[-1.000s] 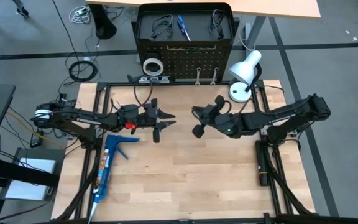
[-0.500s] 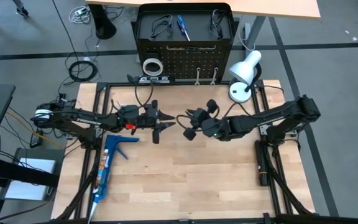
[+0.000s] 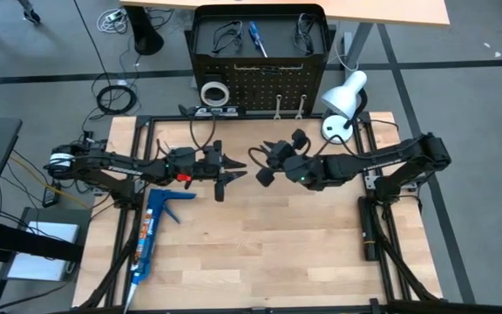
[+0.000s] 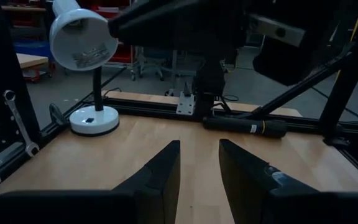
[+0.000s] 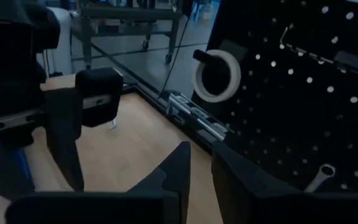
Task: Hang tools onto peg board
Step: Remove the right safety glasses from the top of the peg board
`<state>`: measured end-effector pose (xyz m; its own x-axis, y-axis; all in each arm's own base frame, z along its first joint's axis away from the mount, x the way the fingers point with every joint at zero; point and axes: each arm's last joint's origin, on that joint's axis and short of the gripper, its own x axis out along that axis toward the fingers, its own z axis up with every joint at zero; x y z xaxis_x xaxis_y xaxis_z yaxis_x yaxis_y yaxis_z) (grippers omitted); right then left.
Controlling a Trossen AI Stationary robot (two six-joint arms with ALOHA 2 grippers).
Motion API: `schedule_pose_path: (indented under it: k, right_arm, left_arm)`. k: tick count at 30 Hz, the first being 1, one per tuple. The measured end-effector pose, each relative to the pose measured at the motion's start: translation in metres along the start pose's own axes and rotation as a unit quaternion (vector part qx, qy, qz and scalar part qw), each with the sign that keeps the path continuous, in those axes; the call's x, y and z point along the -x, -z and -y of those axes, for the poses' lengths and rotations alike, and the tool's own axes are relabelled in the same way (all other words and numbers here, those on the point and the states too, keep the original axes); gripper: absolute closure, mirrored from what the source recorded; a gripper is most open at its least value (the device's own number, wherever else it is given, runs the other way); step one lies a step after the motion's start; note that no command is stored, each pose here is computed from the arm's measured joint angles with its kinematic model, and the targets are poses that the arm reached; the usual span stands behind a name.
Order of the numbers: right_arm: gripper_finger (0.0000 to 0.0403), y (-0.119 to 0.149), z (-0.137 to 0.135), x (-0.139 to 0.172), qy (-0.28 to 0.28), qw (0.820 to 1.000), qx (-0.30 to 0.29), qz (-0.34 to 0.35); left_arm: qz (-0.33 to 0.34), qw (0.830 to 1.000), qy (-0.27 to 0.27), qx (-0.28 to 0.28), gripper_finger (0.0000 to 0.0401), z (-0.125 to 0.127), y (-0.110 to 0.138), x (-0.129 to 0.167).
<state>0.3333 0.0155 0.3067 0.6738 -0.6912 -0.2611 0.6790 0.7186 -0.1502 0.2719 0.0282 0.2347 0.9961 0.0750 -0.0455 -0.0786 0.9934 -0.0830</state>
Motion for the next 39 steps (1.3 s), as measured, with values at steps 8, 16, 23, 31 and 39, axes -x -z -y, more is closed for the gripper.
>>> schedule_pose_path:
  k: [8, 16, 23, 31, 39]
  right_arm:
    - [0.0301, 0.008, 0.001, 0.001, 0.001, 1.000, 0.013, -0.028]
    - [0.0279, 0.024, 0.006, 0.003, 0.020, 0.995, 0.026, -0.090]
    - [0.0279, 0.035, 0.010, 0.003, 0.035, 0.992, 0.024, -0.118]
    - [0.0280, 0.080, 0.019, -0.001, 0.070, 0.985, 0.007, -0.157]
    - [0.0278, 0.109, 0.026, -0.004, 0.091, 0.980, -0.031, -0.172]
  left_arm:
    - [-0.002, 1.000, -0.002, -0.011, 0.0286, 0.000, 0.000, 0.000]
    - [-0.005, 1.000, -0.004, -0.014, 0.0286, 0.000, 0.001, 0.000]
    - [-0.005, 1.000, -0.017, -0.014, 0.0286, -0.001, 0.001, 0.000]
    - [-0.006, 1.000, -0.017, -0.014, 0.0286, -0.001, 0.001, 0.000]
    - [-0.008, 0.999, -0.031, -0.027, 0.0286, -0.002, 0.002, 0.000]
